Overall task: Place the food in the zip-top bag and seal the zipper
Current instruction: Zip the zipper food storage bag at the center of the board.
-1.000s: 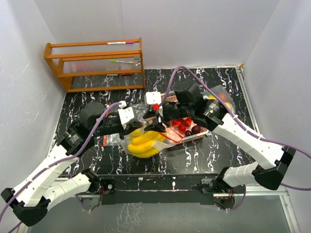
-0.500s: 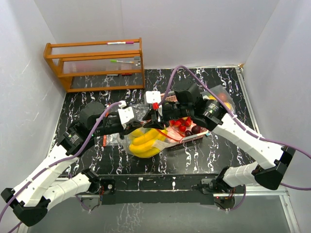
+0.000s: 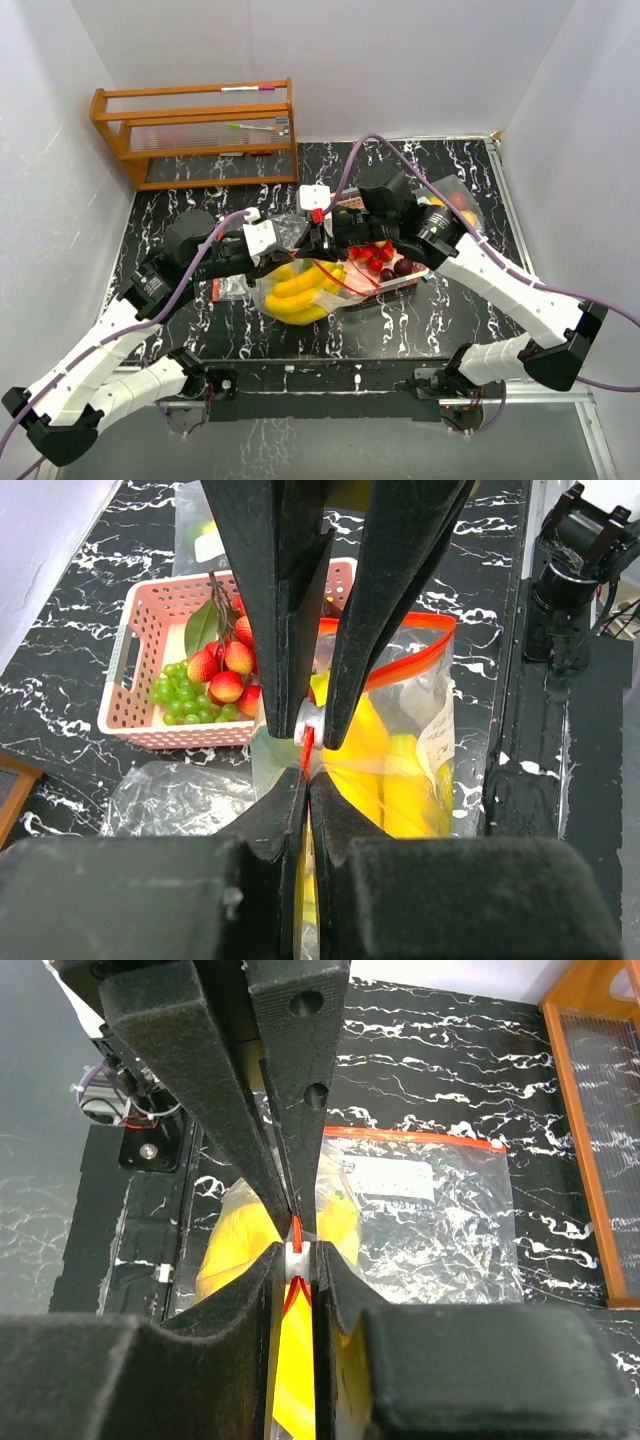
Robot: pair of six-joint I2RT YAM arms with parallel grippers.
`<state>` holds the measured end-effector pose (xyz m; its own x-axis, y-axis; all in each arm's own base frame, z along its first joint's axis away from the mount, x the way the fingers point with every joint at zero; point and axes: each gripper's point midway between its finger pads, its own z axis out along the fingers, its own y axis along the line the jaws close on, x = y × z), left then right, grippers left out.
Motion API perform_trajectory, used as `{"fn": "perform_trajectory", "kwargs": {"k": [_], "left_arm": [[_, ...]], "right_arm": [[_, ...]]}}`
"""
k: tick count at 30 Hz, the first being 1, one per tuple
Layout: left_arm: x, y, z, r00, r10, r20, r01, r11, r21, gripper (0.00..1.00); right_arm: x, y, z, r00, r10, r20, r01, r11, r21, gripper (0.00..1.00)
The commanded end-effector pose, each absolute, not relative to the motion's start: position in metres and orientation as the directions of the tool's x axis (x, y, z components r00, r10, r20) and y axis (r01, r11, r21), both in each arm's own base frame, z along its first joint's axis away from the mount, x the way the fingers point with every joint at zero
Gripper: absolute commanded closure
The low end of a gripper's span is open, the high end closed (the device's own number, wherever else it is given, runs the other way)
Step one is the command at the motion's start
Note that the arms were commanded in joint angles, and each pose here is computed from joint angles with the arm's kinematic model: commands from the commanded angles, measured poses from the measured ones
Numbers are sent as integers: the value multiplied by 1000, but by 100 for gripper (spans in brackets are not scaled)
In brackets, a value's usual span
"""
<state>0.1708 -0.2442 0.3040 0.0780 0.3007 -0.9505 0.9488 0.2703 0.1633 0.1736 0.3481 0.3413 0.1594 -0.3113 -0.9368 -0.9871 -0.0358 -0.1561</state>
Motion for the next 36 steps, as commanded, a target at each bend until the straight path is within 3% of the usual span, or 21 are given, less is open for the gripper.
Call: {"fn": "perform_trajectory", "kwargs": {"k": [1,6,12,17,19,25,36], "left_arm": [[167,-246,332,153,231,-961,941,262,213,100],[168,-246,328,147,234,-961,940,268,209,100],[170,-242,322,141,238,-961,932,294,210,97],[163,-242,323,145,233,-962,941,267,207,64],[161,-242,324,146,235,-961,945,254,206,55],[152,-250,313,112,264,-958,973,168,160,4],[152,-261,306,110,252,-961,982,119,144,3]], "right_arm": [[184,350,348,158,-304,-939,-985,22,-173,85],[192,351,343,134,-322,-937,-985,60,-162,92],[193,351,348,135,-309,-941,-984,69,-164,92],[190,352,349,135,-302,-944,-986,55,-158,92],[189,352,349,132,-300,-945,-987,50,-154,92],[188,352,353,137,-291,-947,-987,46,-157,92],[185,351,355,140,-291,-946,-987,38,-158,92]]}}
